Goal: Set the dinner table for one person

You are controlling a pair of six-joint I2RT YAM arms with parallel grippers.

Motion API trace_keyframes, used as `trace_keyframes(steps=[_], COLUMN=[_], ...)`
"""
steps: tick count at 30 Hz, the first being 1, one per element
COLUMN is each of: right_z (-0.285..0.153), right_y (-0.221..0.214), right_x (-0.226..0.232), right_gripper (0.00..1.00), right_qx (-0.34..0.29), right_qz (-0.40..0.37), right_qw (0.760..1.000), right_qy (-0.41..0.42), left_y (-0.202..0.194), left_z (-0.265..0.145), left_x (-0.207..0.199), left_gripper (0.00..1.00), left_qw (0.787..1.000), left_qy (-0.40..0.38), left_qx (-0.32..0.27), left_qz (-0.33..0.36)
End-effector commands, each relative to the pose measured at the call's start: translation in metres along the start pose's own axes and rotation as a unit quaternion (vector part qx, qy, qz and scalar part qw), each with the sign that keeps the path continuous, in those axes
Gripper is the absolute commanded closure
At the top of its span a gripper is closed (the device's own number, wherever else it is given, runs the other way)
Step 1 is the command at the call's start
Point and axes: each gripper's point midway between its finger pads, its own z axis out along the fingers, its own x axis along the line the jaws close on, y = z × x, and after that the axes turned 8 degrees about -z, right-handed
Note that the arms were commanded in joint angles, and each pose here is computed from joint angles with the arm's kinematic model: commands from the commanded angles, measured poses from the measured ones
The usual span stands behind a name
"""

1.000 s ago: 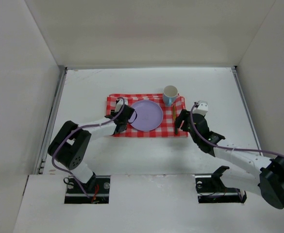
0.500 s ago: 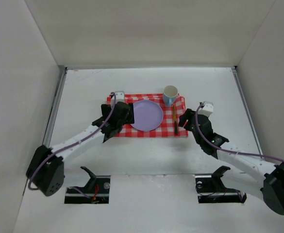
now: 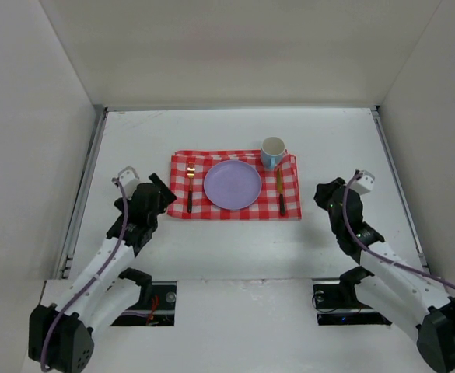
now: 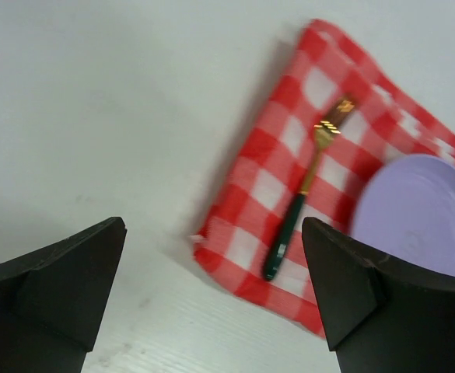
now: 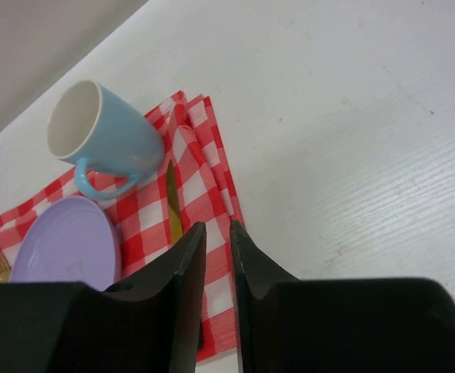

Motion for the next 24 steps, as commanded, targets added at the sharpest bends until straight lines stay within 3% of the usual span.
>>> trace_keyframes(steps=[1, 4, 7, 24], right_z=[0.003, 0.002, 0.002, 0.010], right_y=[0.003, 0.006, 0.009, -0.001], right_x=[0.005, -0.002, -0.008, -0.004], right_gripper=[0.69, 0.50, 0.40, 0.35], right_qx=[-0.005, -0.016, -0.026, -0.006], right_qz=[0.033, 0.050, 0.063, 0.054], right_qw=[0.999, 0.999, 0.998, 0.998], right_qy=[0.014, 0.007, 0.005, 0.004], left_y=[-0.015, -0.019, -0.015, -0.003], left_z=[0.005, 0.007, 0.008, 0.014], left_x=[0.038, 0.056, 0.067, 0.086], left_gripper=[0.00, 0.00, 0.00, 0.00], left_qw=[0.996, 0.991, 0.986, 0.980], left_qy=[0.061, 0.080, 0.090, 0.114], left_qx=[0.023, 0.030, 0.027, 0.009], left_qz=[-0.065, -0.107, -0.139, -0.161])
